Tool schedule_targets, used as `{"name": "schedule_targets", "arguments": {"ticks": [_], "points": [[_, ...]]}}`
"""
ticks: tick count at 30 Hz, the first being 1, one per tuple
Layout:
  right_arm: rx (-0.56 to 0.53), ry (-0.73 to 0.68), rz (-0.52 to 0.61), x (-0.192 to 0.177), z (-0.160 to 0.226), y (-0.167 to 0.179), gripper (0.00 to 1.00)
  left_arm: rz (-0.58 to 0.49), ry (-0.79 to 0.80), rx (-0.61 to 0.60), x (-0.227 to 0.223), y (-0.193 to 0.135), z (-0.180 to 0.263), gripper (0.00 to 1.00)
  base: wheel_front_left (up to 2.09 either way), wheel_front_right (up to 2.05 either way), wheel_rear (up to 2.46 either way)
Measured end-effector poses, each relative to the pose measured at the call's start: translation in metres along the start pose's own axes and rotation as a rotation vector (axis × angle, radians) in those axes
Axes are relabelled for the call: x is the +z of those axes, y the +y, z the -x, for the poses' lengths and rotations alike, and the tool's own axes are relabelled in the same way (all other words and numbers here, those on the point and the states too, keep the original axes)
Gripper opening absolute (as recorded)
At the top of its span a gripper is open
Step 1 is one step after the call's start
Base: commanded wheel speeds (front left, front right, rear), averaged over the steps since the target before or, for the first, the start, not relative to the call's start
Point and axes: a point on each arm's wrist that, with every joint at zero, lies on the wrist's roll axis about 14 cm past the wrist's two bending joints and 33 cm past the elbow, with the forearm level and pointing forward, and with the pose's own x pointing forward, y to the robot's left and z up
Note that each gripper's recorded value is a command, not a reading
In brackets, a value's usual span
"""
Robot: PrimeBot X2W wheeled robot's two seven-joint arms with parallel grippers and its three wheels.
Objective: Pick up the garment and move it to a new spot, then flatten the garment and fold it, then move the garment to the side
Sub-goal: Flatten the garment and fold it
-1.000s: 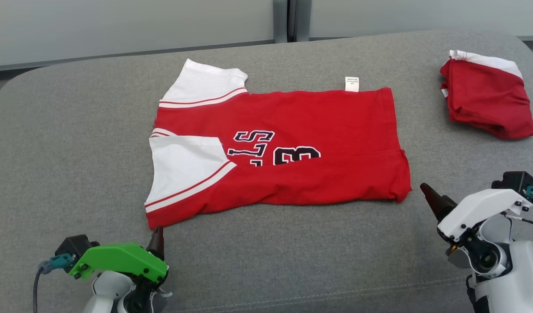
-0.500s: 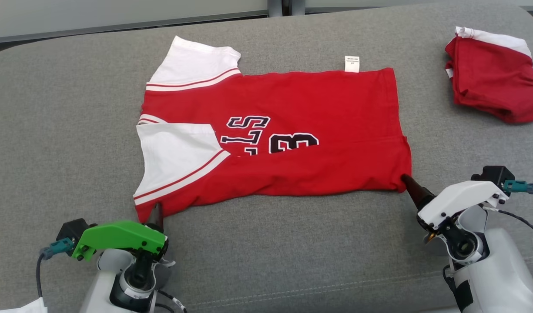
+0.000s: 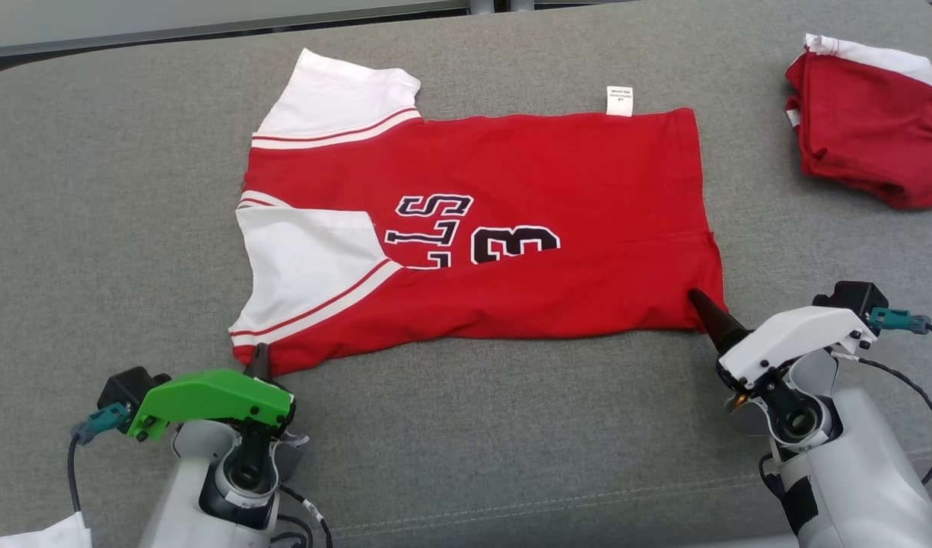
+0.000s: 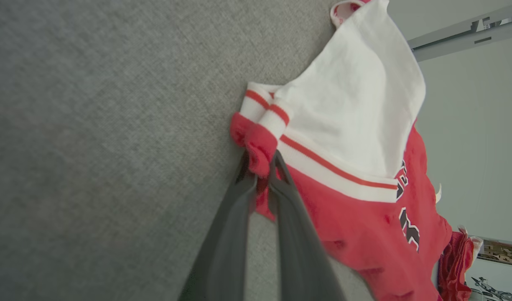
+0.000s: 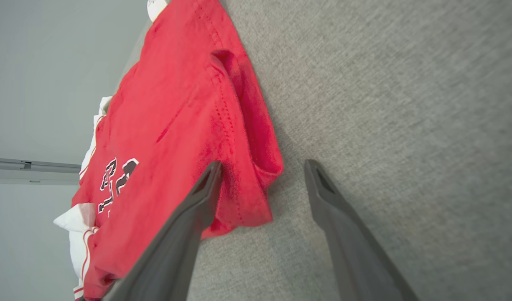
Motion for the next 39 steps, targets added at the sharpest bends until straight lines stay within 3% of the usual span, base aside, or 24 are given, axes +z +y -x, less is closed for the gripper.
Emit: {"name": "schedule_targets", "arguments": {"ticks": [1,2,3,6,7,8,18,39], "points": [[0.003,-0.002,0.003,0.0,-0.001,0.001,1.0,-0.004,-0.005,-0.007,0.001,-0.001,0.0,0.0,0.0,0.0,0.0],[0.007,-0.005,0.007,0.0,-0.002,0.003,0.8,-0.006,-0.01,-0.014,0.002,-0.003,0.0,0.0,0.0,0.0,0.0],[0.012,-0.006,0.012,0.0,-0.003,0.006,0.49,-0.009,-0.02,-0.024,0.004,-0.005,0.001,0.0,0.0,0.0,0.0],[0.027,-0.013,0.038,0.0,-0.005,0.013,0.24,-0.019,-0.04,-0.046,0.008,-0.01,0.002,0.0,0.0,0.0,0.0],[0.028,-0.02,0.044,0.001,-0.005,0.013,0.06,-0.019,-0.045,-0.051,0.009,-0.011,0.002,0.0,0.0,0.0,0.0],[0.03,-0.029,0.05,0.002,-0.005,0.014,0.0,-0.018,-0.051,-0.057,0.01,-0.012,0.002,0.0,0.0,0.0,0.0],[0.047,-0.071,0.066,0.018,0.0,0.015,0.0,-0.045,-0.107,-0.132,0.022,-0.028,0.011,0.0,0.0,0.0,0.0],[0.013,0.011,-0.017,-0.004,0.055,-0.024,0.0,-0.094,-0.086,-0.087,0.004,0.0,0.075,0.0,0.0,0.0,0.0]]}}
